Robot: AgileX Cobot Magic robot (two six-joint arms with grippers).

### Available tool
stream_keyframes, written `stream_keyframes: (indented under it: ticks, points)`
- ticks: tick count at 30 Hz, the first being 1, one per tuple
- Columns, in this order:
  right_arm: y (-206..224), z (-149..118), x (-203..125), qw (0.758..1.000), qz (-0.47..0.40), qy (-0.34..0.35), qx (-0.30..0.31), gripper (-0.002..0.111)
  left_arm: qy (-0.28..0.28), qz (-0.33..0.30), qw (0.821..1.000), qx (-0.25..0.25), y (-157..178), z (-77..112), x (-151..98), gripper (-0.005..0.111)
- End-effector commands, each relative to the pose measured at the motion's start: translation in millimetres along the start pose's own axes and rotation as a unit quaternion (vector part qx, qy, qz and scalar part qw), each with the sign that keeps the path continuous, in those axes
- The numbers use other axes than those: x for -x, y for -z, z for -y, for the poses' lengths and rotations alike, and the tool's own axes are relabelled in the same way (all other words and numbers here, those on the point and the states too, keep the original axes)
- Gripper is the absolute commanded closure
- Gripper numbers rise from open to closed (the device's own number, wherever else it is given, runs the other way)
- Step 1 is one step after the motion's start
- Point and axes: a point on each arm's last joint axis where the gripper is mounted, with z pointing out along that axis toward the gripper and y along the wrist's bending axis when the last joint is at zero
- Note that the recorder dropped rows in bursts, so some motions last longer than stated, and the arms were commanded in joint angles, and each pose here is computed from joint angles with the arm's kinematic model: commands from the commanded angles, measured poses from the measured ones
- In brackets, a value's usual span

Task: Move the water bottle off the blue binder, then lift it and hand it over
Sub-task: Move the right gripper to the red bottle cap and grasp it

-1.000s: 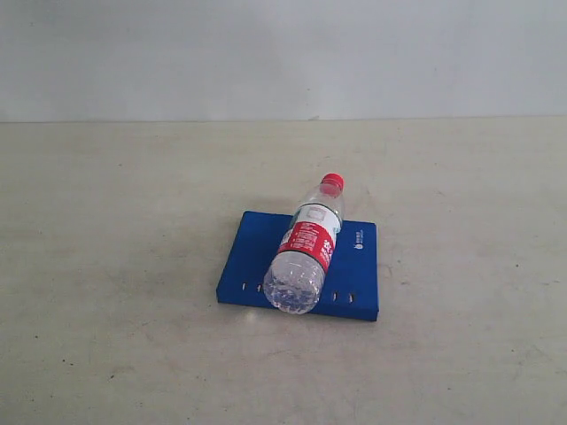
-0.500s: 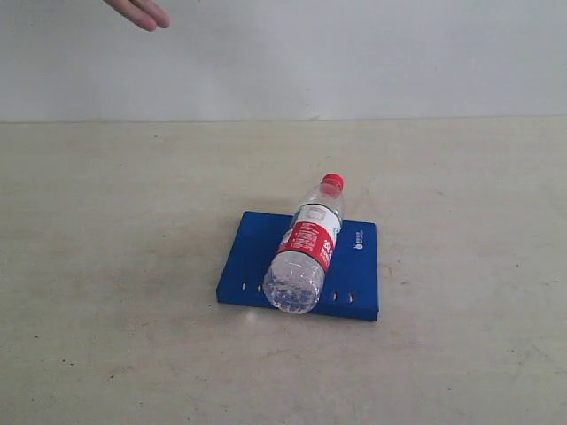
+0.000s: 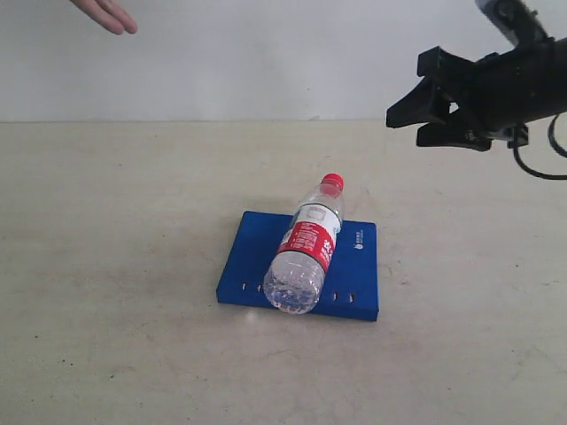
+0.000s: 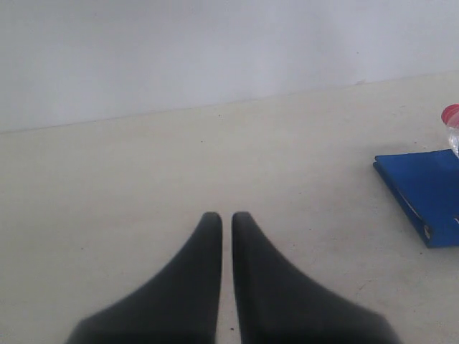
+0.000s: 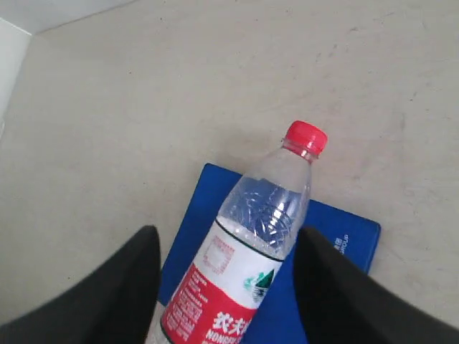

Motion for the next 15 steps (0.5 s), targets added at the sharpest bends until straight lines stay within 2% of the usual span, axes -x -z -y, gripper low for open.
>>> stream_keyframes:
  ticks: [1, 9, 15]
  points:
    - [-33.9, 18.3, 7.7, 0.997, -0.040, -0.049, 0.044, 0.058, 0.000, 0.001, 1.000, -0.002, -0.1, 0.3, -0.9, 0.102]
    - [-87.6, 57.1, 19.6, 0.990, -0.087, -0.084, 0.070, 0.058, 0.000, 0.001, 1.000, -0.002, -0.1, 0.3, -0.9, 0.102]
    - [-114.0, 67.5, 33.3, 0.990, -0.084, -0.079, 0.076, 0.058, 0.000, 0.001, 1.000, -0.002, -0.1, 0.3, -0.9, 0.102]
